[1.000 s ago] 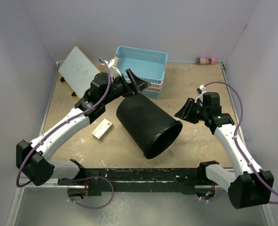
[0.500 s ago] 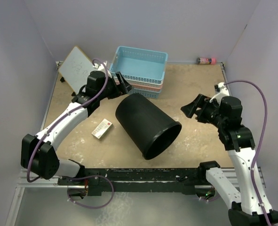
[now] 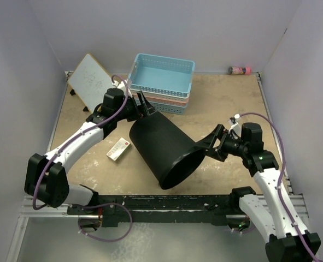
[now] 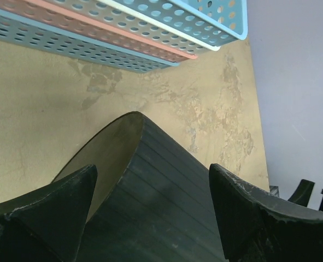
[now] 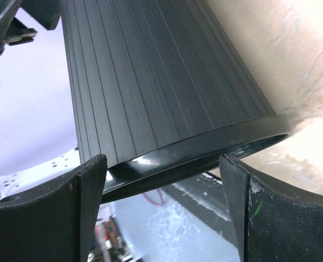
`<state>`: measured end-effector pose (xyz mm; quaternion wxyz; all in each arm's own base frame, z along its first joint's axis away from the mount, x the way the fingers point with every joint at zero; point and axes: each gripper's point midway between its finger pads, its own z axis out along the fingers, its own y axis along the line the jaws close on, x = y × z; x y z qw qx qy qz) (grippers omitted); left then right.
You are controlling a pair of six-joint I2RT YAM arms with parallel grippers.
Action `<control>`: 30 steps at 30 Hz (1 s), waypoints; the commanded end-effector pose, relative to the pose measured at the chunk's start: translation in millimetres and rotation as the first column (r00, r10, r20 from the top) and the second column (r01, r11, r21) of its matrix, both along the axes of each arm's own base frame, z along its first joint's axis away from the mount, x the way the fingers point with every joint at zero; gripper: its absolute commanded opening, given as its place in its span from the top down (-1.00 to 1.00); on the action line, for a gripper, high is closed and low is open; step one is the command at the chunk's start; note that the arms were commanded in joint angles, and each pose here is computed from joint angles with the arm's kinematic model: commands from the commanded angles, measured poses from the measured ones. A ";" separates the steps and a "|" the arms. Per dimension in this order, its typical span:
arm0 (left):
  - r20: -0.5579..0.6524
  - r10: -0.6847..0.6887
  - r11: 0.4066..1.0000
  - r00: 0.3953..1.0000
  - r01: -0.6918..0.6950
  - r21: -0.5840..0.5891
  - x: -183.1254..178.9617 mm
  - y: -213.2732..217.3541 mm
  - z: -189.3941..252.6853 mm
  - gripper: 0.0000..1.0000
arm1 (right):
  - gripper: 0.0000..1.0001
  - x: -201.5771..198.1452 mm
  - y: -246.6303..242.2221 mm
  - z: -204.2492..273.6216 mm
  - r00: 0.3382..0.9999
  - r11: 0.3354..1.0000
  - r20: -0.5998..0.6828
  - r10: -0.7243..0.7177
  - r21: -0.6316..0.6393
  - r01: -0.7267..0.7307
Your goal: Turn the large container upside down
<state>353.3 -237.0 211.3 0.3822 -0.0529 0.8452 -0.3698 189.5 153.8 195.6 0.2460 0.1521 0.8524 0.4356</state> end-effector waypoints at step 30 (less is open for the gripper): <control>0.040 -0.008 0.986 0.999 0.015 -0.168 -35.9 3.3 34.0 -0.61 | -0.74 142.2 -3.6 19.8 0.975 0.969 0.206 0.084 -0.243 -0.032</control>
